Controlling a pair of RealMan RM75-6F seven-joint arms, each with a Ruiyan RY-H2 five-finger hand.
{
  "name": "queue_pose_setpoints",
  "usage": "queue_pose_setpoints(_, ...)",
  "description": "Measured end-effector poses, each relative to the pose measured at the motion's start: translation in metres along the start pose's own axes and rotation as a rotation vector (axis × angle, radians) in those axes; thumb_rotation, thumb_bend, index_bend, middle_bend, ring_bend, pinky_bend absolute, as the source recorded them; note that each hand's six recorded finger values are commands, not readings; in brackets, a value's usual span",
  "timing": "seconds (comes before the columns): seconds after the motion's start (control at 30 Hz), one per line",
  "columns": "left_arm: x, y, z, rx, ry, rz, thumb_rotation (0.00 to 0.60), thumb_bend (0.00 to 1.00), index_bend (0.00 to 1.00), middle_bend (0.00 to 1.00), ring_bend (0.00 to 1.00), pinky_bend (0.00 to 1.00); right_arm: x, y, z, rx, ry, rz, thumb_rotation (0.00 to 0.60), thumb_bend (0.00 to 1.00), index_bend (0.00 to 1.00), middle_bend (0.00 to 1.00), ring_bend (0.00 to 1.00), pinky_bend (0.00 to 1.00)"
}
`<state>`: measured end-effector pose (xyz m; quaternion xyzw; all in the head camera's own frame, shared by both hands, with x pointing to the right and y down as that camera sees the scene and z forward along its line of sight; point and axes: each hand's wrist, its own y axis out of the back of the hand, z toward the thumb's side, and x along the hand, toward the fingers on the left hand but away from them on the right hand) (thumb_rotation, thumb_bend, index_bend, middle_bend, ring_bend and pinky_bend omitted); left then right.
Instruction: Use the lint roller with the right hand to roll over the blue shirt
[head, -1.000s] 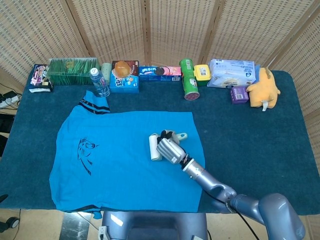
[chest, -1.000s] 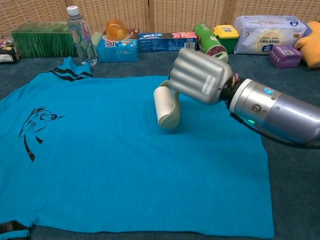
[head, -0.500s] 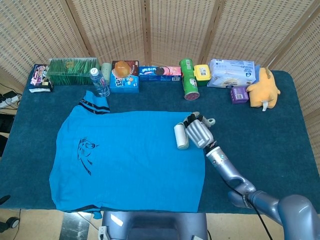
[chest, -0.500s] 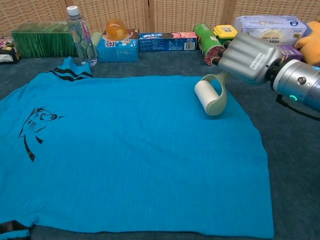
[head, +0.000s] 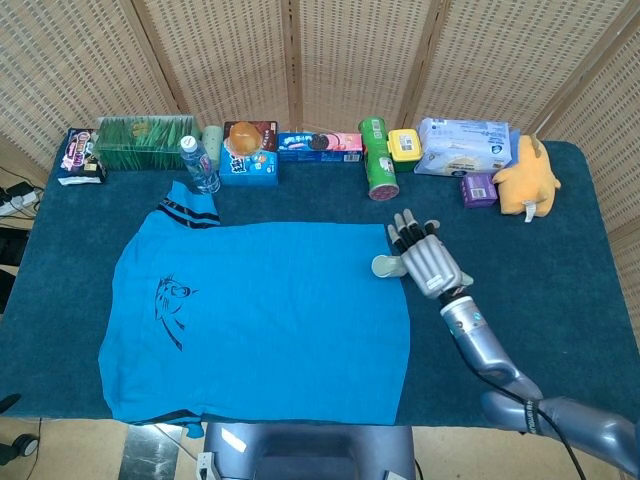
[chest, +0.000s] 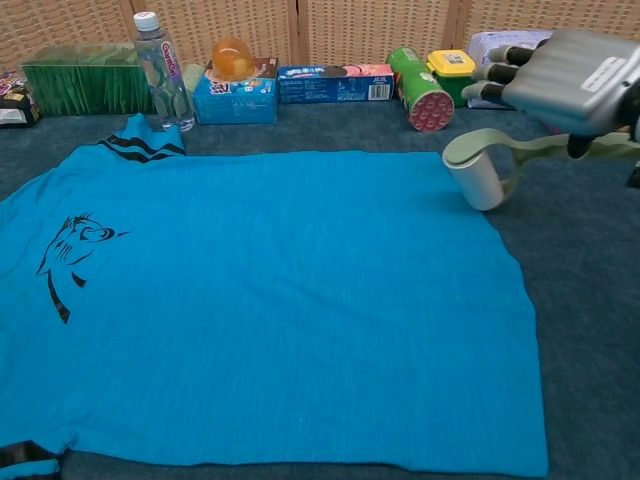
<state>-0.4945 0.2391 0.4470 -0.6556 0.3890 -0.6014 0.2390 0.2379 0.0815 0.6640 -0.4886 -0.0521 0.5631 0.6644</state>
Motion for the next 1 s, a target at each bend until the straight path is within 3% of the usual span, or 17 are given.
queue_pose_setpoints(0.27, -0.005, 0.001, 0.0, -0.007, -0.029, -0.008, 0.6, 0.12, 0.0, 0.0, 0.0, 0.04, 0.033, -0.019, -0.029, -0.235, 0.031, 0.072, 0.6, 0.0, 0.0, 0.0, 0.0, 0.27)
queue_pose_setpoints(0.5, -0.01, 0.005, -0.003, -0.024, -0.042, 0.003, 0.6, 0.12, 0.0, 0.0, 0.0, 0.04, 0.061, -0.034, -0.052, -0.463, -0.005, 0.093, 0.6, 0.0, 0.0, 0.0, 0.0, 0.26)
queue_pose_setpoints(0.77, -0.014, 0.005, -0.003, -0.011, -0.052, 0.005, 0.6, 0.12, 0.0, 0.0, 0.0, 0.04, 0.1, -0.04, -0.075, -0.735, -0.085, 0.011, 0.6, 0.0, 0.0, 0.0, 0.0, 0.23)
queue_pose_setpoints(1.0, -0.017, 0.002, -0.001, 0.009, -0.045, 0.003, 0.6, 0.12, 0.0, 0.0, 0.0, 0.04, 0.142, -0.048, -0.091, -0.826, -0.185, -0.073, 0.6, 0.0, 0.0, 0.0, 0.0, 0.22)
